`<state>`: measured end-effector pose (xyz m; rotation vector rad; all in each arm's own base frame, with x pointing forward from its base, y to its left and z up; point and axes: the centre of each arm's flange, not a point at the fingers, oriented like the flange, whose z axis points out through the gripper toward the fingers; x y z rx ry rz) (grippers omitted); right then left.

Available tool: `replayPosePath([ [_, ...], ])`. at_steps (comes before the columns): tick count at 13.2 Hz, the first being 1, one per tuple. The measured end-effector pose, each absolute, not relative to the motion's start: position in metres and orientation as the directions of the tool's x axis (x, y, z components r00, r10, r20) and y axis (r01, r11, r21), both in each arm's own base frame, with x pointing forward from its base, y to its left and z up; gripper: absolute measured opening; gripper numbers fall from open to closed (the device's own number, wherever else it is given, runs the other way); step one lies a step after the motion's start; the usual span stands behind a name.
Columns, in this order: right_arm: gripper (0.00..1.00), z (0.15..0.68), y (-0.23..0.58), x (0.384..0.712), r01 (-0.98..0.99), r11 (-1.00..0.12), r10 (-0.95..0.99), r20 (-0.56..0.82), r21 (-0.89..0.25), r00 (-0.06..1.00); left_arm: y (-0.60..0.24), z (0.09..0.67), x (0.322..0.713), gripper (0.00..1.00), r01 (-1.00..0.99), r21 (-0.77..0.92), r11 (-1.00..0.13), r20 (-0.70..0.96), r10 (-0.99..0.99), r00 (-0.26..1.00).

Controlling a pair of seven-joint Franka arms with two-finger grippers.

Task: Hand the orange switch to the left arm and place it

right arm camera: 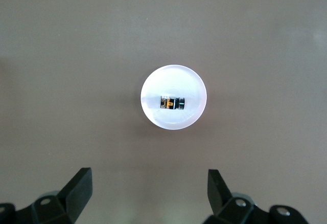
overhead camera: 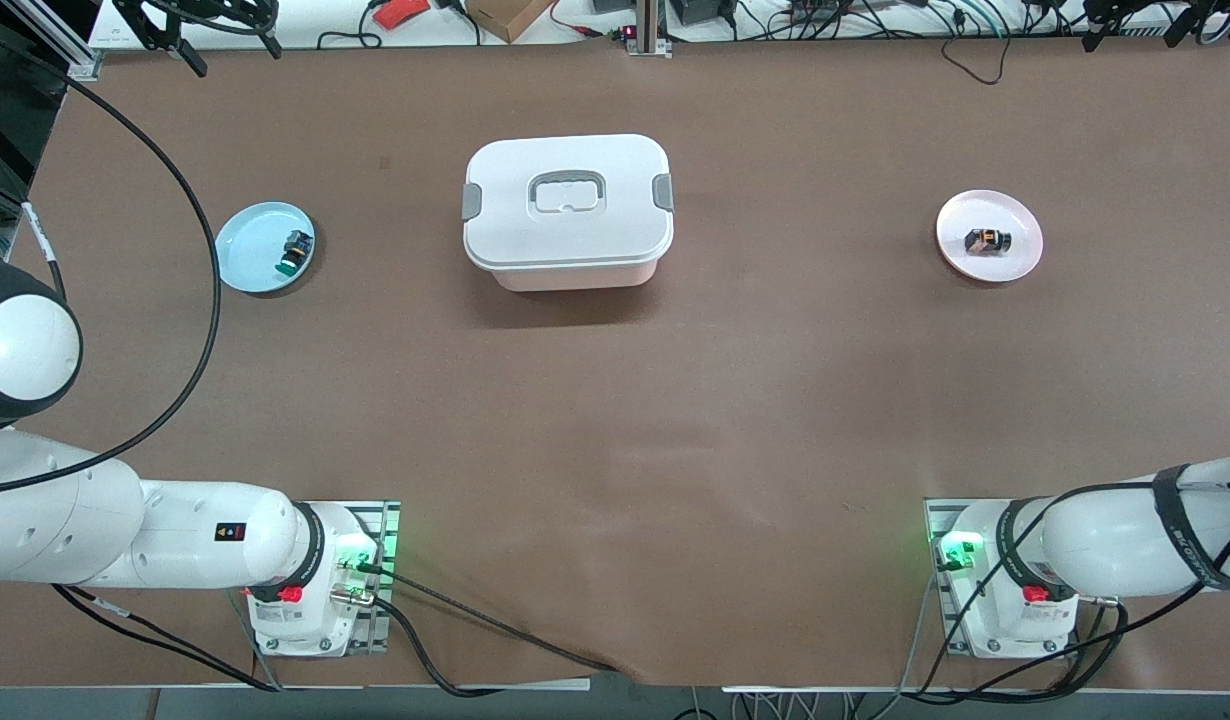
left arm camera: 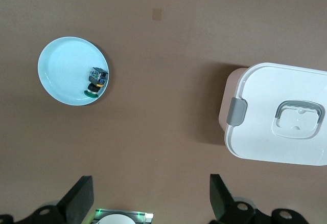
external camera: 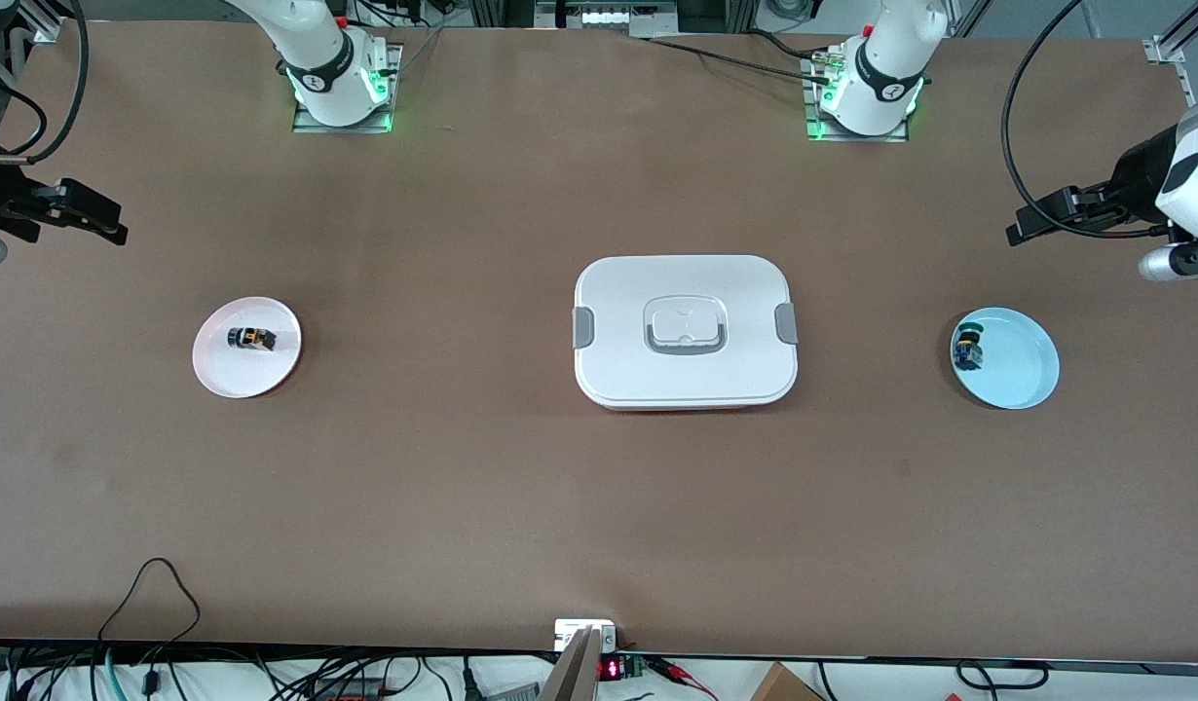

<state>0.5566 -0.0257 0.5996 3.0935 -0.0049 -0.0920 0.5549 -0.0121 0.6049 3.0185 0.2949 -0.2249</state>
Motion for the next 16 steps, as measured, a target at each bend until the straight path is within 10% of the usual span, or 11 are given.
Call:
replayPosePath([
  [16,1.0,0.516,-0.021,0.59,0.006,-0.997,-0.011,-0.203,0.08,0.979,-0.012,0.605,0.555,1.0,0.199,0.085,-0.976,-0.156,0.185,0.97],
])
